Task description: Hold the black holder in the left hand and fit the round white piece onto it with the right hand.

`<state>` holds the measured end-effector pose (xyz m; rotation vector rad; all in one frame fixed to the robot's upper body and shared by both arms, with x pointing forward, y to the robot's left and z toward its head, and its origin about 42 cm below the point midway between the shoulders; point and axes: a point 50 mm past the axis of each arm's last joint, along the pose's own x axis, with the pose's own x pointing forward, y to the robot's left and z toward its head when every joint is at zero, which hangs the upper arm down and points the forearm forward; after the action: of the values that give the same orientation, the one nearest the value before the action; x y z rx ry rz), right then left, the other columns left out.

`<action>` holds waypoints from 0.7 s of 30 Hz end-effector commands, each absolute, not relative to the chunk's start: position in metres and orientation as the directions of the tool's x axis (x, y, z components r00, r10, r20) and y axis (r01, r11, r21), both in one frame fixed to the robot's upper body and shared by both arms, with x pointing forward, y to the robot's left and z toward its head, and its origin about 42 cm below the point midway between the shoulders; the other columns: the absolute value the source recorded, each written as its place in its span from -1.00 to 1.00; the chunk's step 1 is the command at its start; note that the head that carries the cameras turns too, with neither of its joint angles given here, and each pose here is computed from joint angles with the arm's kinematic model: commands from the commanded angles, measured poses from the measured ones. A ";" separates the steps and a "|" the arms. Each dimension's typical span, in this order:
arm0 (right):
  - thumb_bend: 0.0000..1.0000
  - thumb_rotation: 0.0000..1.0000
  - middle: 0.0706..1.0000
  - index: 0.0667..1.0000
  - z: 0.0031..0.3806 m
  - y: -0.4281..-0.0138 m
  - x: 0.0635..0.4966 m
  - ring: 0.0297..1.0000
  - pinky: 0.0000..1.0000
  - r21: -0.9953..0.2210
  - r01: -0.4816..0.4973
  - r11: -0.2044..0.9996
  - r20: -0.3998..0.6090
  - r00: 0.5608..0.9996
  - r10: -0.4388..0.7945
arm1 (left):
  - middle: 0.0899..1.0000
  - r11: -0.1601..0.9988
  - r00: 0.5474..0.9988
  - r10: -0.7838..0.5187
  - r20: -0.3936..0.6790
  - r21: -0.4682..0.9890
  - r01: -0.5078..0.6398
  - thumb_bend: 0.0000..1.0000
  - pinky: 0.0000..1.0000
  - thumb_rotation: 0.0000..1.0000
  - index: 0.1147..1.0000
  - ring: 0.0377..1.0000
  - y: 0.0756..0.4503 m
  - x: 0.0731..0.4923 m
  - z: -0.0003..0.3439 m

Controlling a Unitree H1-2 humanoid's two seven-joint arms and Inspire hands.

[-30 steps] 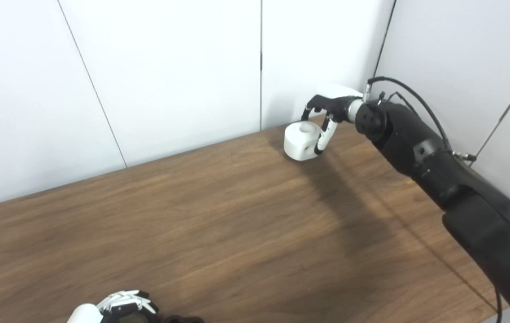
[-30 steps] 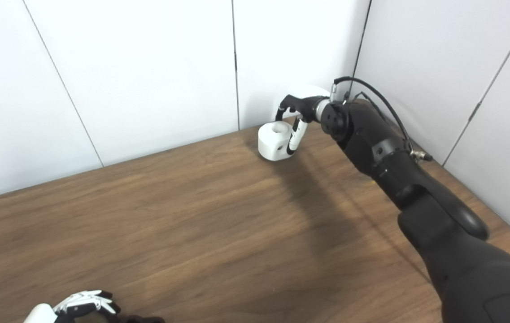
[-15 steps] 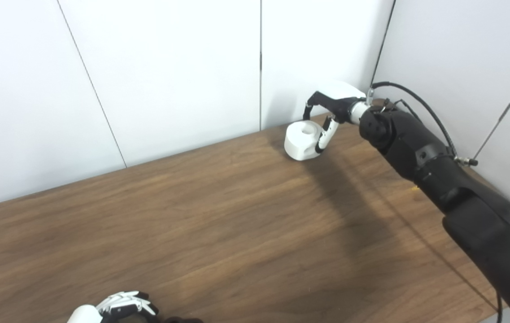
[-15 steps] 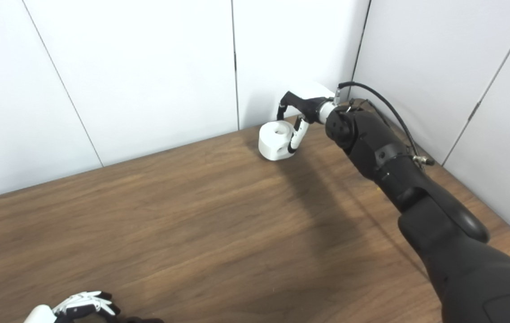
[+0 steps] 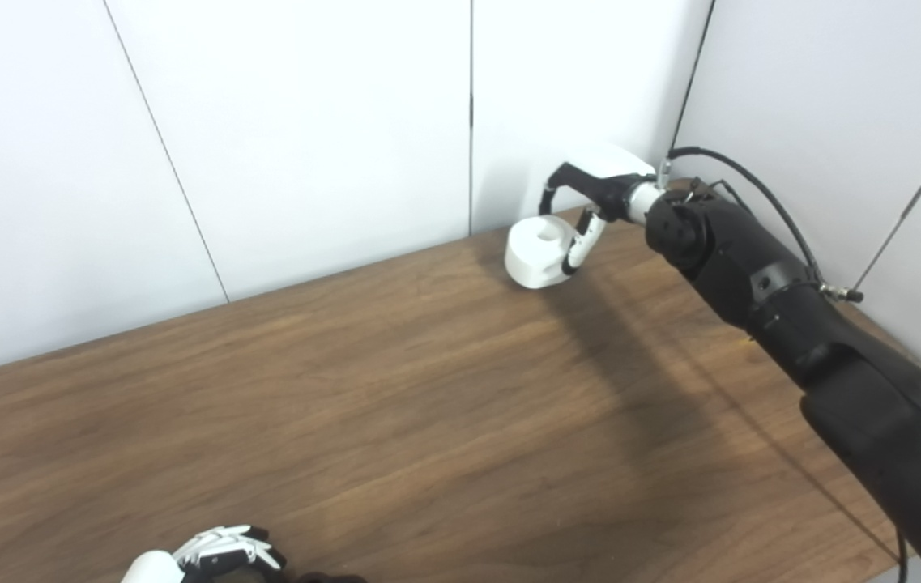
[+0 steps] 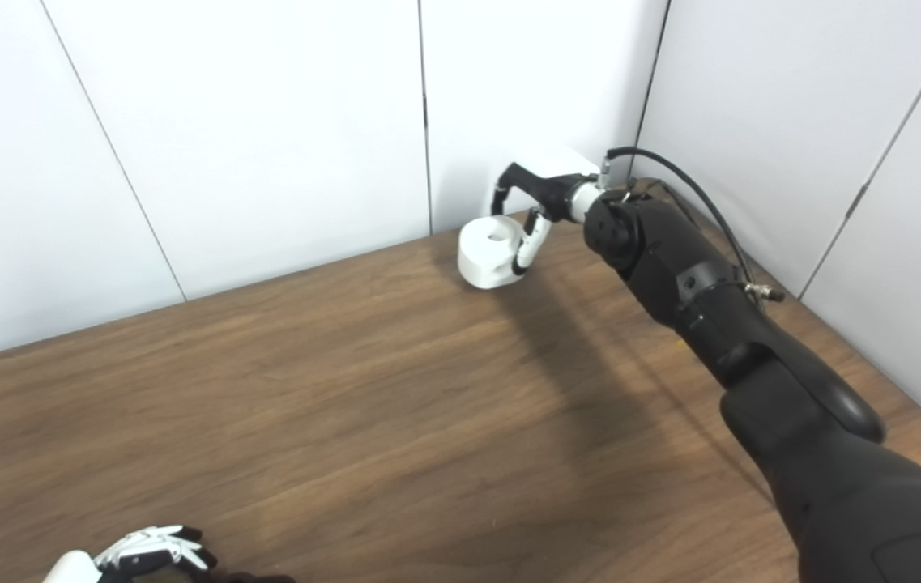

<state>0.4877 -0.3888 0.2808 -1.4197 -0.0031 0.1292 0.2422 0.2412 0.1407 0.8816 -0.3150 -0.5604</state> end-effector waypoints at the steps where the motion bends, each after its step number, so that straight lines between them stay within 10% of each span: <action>1: 0.05 -0.73 0.50 -0.10 0.324 -0.395 0.488 0.70 0.55 -0.993 0.001 0.121 0.016 0.992 0.122 | 0.22 0.487 0.818 -0.575 0.003 0.805 0.339 0.04 0.62 -0.92 -0.17 0.55 0.248 0.245 0.137; 21: 0.05 -0.72 0.47 -0.11 0.351 -0.364 0.456 0.77 0.58 -0.998 -0.009 0.062 0.009 0.958 0.287 | 0.24 0.479 0.817 -0.576 -0.002 0.809 0.340 0.04 0.64 -0.92 -0.17 0.56 0.244 0.249 0.135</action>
<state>0.4567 -0.3626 0.3196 -1.4778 -0.1461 0.2769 0.2477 0.2395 0.1394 0.8879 -0.3202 -0.5657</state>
